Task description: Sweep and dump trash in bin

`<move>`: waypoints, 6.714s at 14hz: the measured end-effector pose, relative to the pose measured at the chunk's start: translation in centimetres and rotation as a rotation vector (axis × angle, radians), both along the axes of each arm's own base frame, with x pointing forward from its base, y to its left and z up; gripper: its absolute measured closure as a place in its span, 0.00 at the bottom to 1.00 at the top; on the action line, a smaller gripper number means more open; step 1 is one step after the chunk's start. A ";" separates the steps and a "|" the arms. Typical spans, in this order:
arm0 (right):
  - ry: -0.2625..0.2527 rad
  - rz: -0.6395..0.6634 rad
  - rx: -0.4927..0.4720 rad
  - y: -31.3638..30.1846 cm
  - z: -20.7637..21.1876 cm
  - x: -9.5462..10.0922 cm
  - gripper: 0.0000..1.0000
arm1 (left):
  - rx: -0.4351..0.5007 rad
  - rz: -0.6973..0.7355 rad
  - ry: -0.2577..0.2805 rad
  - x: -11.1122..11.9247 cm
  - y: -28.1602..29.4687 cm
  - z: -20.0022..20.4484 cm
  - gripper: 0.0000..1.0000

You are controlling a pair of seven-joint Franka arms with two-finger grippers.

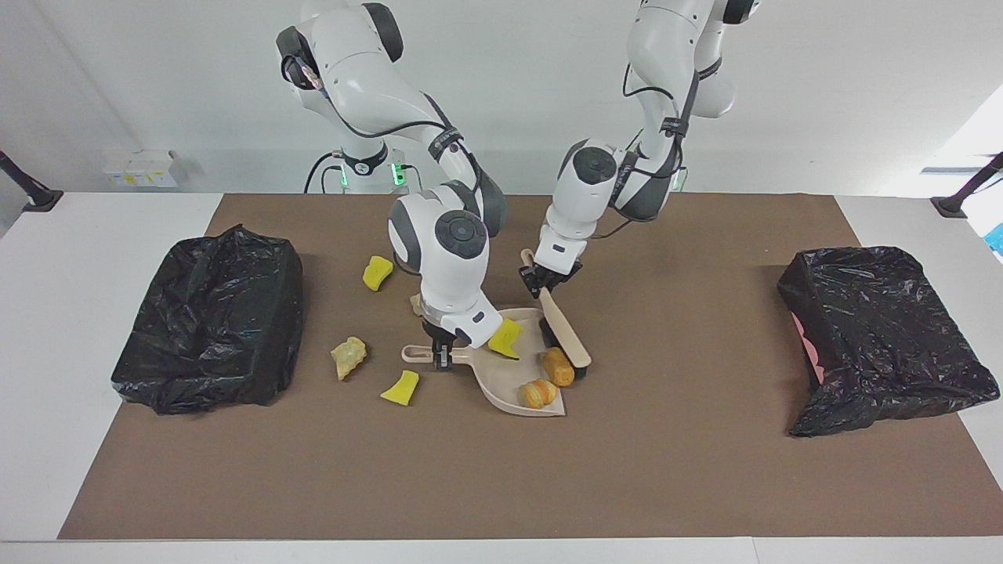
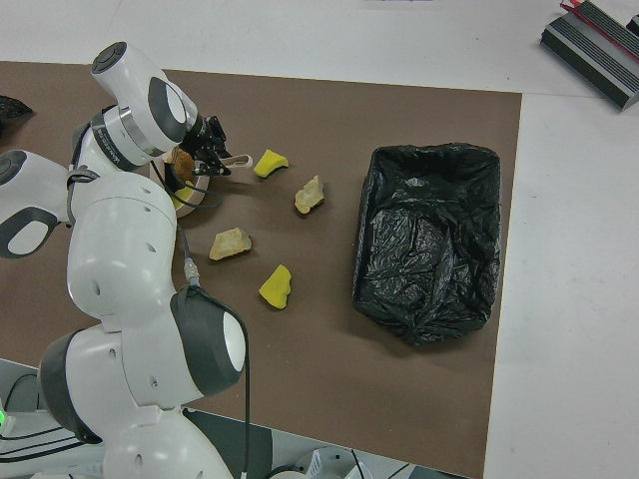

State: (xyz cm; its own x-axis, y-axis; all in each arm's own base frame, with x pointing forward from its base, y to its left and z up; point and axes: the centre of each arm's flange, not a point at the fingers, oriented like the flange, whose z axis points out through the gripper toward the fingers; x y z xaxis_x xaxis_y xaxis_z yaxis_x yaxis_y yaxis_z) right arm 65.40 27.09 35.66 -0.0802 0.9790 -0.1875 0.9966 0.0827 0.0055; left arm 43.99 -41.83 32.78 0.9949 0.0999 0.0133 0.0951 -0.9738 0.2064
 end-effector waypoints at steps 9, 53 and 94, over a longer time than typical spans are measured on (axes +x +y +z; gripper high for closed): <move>-0.007 -0.093 0.044 -3.3 1.4 1.2 0.68 | 0.046 0.079 0.078 3.7 6.4 5.4 0.74; -0.011 -0.003 -0.944 -40.7 19.7 -10.2 0.68 | 0.150 -0.252 0.065 10.8 35.4 24.4 0.00; -0.015 -1.683 0.045 16.9 3.6 -5.0 0.68 | 0.210 -0.144 0.045 12.8 37.4 26.6 0.00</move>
State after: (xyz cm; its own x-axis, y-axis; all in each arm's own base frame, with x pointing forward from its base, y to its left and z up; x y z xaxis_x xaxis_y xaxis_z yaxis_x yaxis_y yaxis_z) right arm 60.38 43.97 39.31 0.9883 -0.0275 -0.1502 -0.0297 -0.9995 -0.0124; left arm 56.77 -4.41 59.36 0.9987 -0.0429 -0.0260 -0.0430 -0.9991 -0.0031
